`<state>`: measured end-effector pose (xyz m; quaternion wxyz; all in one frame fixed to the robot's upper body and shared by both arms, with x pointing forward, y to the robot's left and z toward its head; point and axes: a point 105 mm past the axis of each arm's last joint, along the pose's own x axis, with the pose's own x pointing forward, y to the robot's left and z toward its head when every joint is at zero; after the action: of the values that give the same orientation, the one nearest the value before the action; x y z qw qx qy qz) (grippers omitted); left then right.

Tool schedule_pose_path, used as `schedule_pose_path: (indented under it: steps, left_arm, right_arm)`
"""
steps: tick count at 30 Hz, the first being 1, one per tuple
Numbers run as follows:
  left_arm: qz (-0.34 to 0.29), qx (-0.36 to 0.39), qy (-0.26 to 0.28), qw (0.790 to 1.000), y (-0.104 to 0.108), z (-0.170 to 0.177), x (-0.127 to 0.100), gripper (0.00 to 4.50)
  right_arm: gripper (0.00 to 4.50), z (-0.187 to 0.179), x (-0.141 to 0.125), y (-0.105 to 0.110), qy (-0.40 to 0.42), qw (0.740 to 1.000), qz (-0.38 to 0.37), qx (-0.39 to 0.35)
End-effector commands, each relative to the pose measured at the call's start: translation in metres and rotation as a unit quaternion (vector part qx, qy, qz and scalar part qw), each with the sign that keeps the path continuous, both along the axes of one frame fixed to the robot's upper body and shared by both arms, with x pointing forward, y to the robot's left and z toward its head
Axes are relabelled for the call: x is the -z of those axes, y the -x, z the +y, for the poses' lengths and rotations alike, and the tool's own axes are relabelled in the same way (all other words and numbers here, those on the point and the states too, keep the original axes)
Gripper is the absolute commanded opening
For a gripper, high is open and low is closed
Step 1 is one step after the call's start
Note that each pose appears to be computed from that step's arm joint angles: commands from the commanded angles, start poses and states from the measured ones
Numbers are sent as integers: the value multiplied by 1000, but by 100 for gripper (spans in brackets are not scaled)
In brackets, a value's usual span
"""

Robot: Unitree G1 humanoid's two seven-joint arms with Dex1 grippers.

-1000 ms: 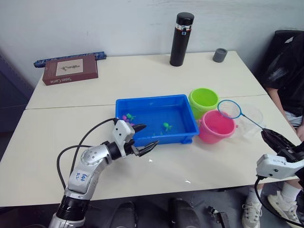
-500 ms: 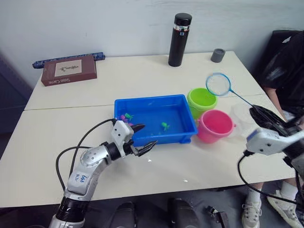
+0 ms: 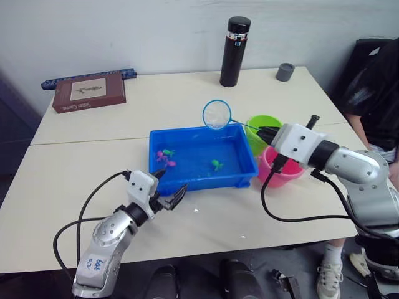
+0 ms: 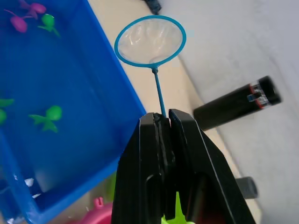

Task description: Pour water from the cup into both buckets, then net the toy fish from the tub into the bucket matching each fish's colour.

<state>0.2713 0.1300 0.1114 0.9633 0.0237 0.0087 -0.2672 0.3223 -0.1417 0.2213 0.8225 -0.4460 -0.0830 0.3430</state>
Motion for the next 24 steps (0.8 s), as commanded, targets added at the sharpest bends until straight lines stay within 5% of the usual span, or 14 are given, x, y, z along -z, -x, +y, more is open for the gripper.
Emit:
schedule_pose_path:
  steps: [1, 15, 24]
  left_arm:
    - [-33, -32, -2, 999, 4, 7, -14, 446]
    - [-22, -86, 4, 996, 21, 23, -2, 446]
    - [-27, -98, 17, 995, 24, 26, -1, 446]
  right_arm:
    - [0, 8, 6, -3, 2, 999, 34, -27]
    - [0, 42, 33, -15, 25, 990, 102, -98]
    - [0, 43, 51, -34, 33, 987, 139, -72]
